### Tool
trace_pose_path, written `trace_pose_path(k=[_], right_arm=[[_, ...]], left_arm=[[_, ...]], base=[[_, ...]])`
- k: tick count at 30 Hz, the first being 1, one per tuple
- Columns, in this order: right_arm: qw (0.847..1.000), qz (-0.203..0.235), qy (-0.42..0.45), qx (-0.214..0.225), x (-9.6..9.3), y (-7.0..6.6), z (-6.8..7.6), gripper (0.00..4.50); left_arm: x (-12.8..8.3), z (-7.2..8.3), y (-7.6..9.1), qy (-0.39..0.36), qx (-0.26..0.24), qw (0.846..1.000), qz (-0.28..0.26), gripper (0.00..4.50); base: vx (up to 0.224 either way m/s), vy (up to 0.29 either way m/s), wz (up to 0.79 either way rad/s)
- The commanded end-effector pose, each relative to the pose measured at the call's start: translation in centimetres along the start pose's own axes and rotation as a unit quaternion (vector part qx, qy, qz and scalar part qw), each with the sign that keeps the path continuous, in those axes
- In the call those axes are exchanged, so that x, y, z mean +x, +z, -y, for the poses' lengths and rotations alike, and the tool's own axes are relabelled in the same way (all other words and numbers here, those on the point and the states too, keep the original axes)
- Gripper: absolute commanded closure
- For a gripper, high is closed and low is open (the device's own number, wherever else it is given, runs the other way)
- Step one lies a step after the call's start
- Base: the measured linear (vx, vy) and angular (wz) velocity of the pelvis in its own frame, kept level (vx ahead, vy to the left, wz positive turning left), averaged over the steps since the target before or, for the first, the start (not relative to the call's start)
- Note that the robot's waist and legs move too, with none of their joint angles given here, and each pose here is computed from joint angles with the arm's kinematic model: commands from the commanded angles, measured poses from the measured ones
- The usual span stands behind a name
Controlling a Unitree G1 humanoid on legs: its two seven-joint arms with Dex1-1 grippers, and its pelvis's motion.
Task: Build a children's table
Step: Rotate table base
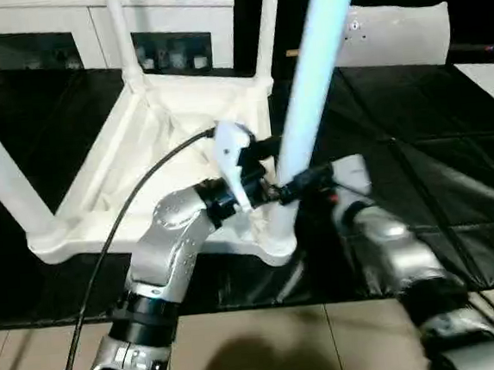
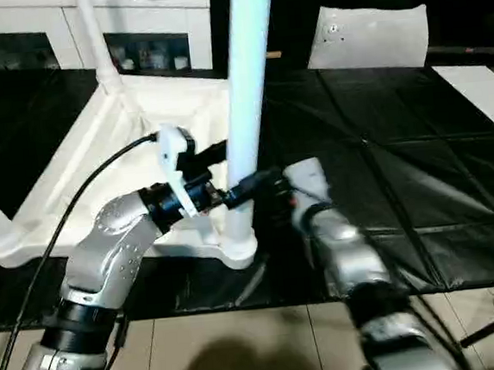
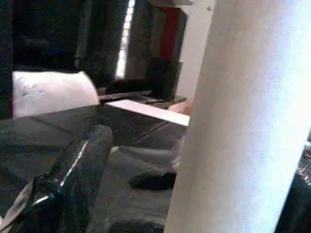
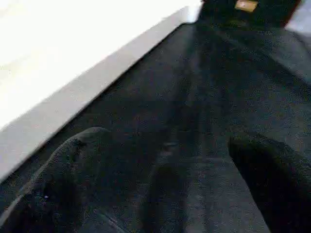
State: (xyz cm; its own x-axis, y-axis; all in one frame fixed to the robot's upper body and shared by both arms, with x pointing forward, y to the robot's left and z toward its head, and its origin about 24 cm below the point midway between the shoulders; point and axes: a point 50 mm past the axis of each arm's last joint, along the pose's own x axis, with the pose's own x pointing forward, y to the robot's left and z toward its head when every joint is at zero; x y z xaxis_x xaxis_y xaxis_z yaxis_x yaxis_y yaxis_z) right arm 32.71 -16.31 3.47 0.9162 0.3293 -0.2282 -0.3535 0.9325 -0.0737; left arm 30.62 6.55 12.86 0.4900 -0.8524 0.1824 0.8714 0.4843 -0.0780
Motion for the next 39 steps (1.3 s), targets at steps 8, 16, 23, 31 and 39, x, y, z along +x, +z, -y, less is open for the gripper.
trace_pose_path(k=[8, 16, 23, 31, 39], right_arm=[[0.998, 0.040, 0.056, 0.007, -4.2, 2.0, 0.7, 0.00], [0.985, 0.025, 0.166, -0.022, -7.6, 2.9, -0.3, 0.00], [0.974, -0.004, 0.225, -0.029, -9.0, 2.5, -1.5, 0.00], [0.950, -0.028, 0.310, -0.030, -10.0, 2.8, -3.0, 0.00], [0.940, -0.043, 0.337, -0.036, -10.4, 2.9, -3.2, 0.00]], left_arm=[[-4.0, -1.4, -2.2, 0.006, 0.086, 0.991, -0.103, 0.12], [-7.5, -3.1, -3.3, -0.059, 0.124, 0.969, -0.207, 0.12], [-8.9, -4.8, -3.2, -0.097, 0.141, 0.944, -0.282, 0.69], [-8.9, -5.9, -3.3, -0.172, 0.142, 0.907, -0.358, 1.45], [-7.5, -6.6, -3.6, -0.202, 0.153, 0.888, -0.385, 2.13]], base=[[0.000, 0.000, 0.00], [0.000, 0.000, 0.00], [0.000, 0.000, 0.00], [0.000, 0.000, 0.00], [0.000, 0.000, 0.00]])
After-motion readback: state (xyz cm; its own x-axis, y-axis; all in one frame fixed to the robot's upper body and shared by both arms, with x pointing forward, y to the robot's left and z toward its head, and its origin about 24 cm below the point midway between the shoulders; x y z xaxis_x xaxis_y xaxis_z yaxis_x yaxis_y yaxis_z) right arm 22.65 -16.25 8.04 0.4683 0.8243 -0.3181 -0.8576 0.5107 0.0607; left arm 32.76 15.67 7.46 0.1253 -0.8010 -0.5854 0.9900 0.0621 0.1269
